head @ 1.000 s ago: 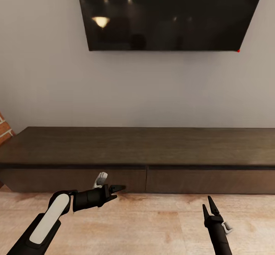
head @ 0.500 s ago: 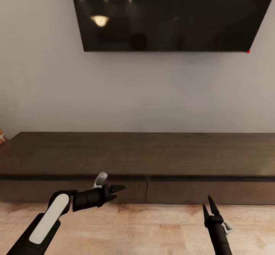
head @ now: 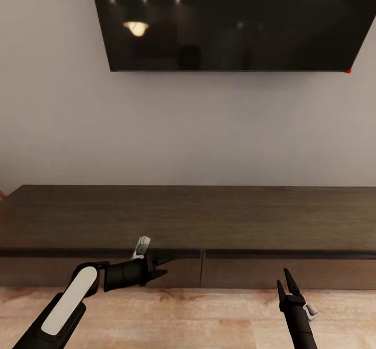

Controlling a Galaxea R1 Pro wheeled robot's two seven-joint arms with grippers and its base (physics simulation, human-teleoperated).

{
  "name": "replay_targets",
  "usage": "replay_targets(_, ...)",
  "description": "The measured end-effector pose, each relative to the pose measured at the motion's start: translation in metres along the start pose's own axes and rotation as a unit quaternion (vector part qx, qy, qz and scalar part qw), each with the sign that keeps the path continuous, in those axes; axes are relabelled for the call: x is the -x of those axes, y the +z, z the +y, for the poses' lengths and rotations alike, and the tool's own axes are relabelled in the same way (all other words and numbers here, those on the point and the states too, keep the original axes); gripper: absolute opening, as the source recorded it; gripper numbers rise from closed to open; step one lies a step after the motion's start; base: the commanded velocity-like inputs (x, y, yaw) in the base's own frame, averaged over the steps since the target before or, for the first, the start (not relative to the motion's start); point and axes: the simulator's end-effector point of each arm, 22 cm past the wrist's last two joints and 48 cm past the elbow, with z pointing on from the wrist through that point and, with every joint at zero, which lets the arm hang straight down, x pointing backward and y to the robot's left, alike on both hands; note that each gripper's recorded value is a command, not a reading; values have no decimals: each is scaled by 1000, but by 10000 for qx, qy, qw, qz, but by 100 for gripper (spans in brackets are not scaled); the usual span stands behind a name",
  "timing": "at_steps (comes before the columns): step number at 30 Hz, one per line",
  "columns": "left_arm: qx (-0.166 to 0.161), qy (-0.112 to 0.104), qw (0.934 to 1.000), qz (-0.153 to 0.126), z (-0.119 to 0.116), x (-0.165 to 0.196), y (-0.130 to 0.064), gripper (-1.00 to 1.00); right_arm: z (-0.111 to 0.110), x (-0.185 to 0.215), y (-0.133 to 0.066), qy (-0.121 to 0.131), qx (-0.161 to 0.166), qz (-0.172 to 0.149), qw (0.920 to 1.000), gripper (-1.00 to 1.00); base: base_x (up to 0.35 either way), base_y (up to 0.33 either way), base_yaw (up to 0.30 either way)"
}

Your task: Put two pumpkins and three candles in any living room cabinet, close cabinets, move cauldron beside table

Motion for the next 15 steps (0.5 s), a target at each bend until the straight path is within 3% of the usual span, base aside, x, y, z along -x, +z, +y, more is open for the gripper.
replay_targets(15, -86, -58, 9999, 46, -4, -3, 2, 100, -10, -1, -7, 13, -158, -1, 9999, 100, 114, 0, 0)
